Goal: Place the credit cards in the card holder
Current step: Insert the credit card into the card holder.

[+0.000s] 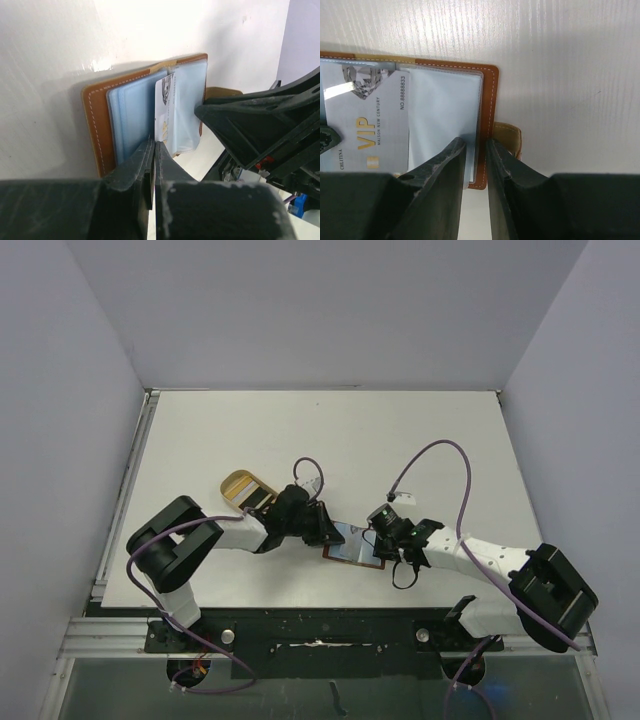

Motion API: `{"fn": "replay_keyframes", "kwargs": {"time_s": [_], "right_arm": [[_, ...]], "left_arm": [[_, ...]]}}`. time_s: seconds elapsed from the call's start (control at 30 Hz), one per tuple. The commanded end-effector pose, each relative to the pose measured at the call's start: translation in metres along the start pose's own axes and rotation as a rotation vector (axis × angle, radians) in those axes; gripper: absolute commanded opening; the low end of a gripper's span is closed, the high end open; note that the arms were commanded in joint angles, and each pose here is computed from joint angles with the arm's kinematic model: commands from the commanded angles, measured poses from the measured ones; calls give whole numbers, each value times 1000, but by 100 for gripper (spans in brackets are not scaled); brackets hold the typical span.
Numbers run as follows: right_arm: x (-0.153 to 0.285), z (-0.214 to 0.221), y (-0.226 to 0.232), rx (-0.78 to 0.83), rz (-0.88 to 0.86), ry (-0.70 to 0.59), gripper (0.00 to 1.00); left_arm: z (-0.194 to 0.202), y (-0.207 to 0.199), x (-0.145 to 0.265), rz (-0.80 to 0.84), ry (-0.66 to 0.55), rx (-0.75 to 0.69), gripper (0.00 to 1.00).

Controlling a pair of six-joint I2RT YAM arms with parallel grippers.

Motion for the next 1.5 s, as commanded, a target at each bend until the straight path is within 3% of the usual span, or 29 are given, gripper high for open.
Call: {"fn": "replay_keyframes", "kwargs": {"time_s": [0.0, 0.87, 1.2, 1.47], "right_arm": [[1, -1, 2, -23, -24, -25, 25], [6, -8, 4, -18, -18, -35, 24], [3, -3, 22, -72, -169, -35, 24], [7, -7, 23, -76, -169, -49, 25]], "left_arm": [[-11, -18, -6, 24, -67, -11, 0], [15, -6, -10, -72, -27, -3, 0], [14, -17, -21, -13, -43, 15, 0], [15, -19, -15, -29, -82, -5, 2]]}}
Point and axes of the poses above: each gripper's point midway between its finger pads, its own x axis back along the fingers, its own y axis along the line the jaws close on, z = x × y, the point moved 9 cm from there along x, back along the fingers, and after that the axes turned 11 degrees about x, right-handed, at the moved point
